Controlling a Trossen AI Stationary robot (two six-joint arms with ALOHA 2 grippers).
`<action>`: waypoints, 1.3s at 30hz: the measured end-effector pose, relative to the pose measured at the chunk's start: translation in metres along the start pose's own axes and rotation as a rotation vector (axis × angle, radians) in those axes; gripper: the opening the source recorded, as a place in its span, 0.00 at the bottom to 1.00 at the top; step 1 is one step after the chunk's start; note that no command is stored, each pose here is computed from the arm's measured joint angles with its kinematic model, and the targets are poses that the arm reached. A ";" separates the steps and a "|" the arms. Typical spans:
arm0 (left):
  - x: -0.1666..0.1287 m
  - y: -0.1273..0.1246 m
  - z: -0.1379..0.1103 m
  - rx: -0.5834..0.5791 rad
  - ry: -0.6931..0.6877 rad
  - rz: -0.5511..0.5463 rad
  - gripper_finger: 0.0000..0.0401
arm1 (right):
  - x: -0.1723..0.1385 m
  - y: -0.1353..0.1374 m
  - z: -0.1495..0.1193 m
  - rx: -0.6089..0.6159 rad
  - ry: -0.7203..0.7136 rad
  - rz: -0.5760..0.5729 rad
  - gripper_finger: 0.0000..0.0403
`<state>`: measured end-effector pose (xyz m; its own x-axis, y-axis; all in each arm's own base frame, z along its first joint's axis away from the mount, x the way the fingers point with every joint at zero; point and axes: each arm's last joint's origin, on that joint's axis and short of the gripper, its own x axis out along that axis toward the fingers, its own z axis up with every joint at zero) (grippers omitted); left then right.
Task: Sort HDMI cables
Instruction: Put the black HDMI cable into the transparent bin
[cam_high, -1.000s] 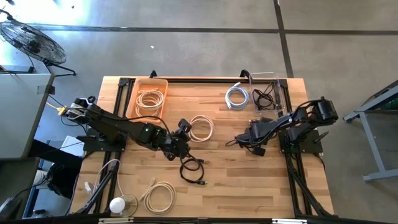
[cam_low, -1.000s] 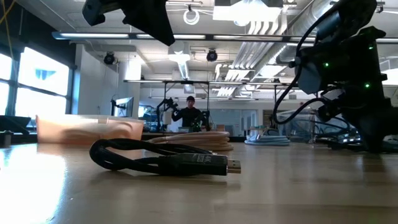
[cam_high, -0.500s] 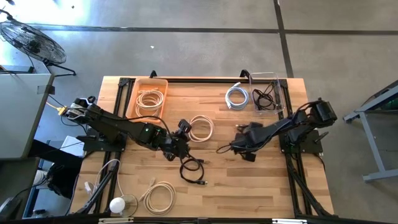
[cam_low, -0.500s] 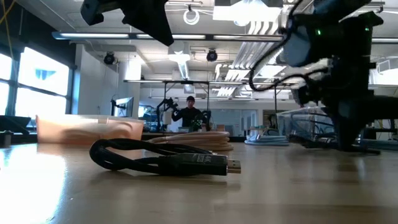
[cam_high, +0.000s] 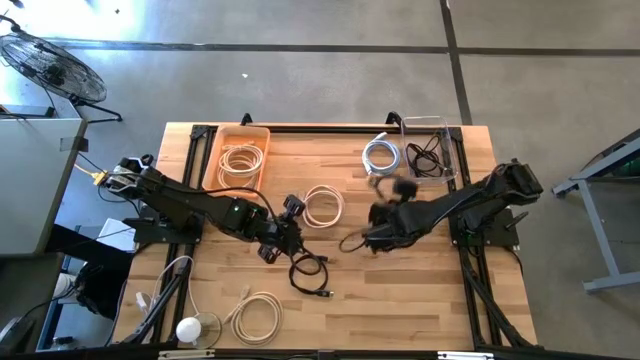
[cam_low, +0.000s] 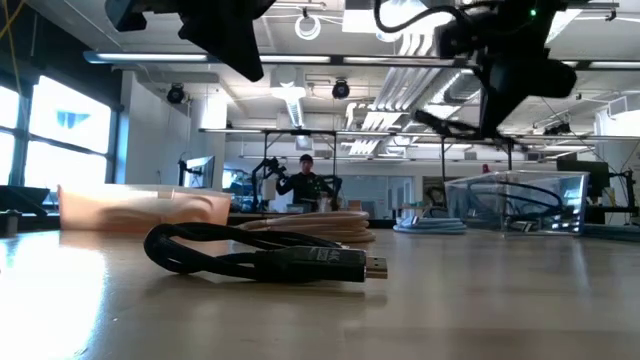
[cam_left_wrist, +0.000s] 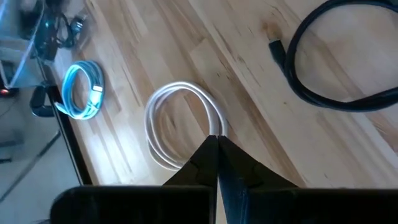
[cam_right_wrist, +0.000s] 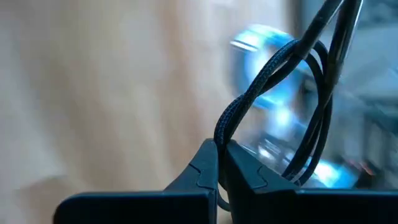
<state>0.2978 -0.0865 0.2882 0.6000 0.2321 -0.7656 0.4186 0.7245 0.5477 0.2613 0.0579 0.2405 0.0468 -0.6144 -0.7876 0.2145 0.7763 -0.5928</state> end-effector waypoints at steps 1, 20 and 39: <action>0.000 0.000 -0.001 -0.006 0.005 -0.004 0.00 | -0.004 -0.008 -0.001 0.027 0.020 -0.044 0.00; 0.000 -0.003 -0.009 -0.019 0.101 -0.009 0.31 | 0.004 -0.066 -0.044 0.296 0.096 -0.032 0.00; 0.017 -0.003 0.000 -0.037 0.114 0.120 0.62 | 0.032 -0.115 -0.050 0.496 0.015 0.051 0.01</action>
<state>0.3062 -0.0849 0.2737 0.5617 0.3893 -0.7300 0.3215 0.7103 0.6262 0.1893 -0.0442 0.2752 0.0558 -0.5721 -0.8183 0.6504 0.6426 -0.4050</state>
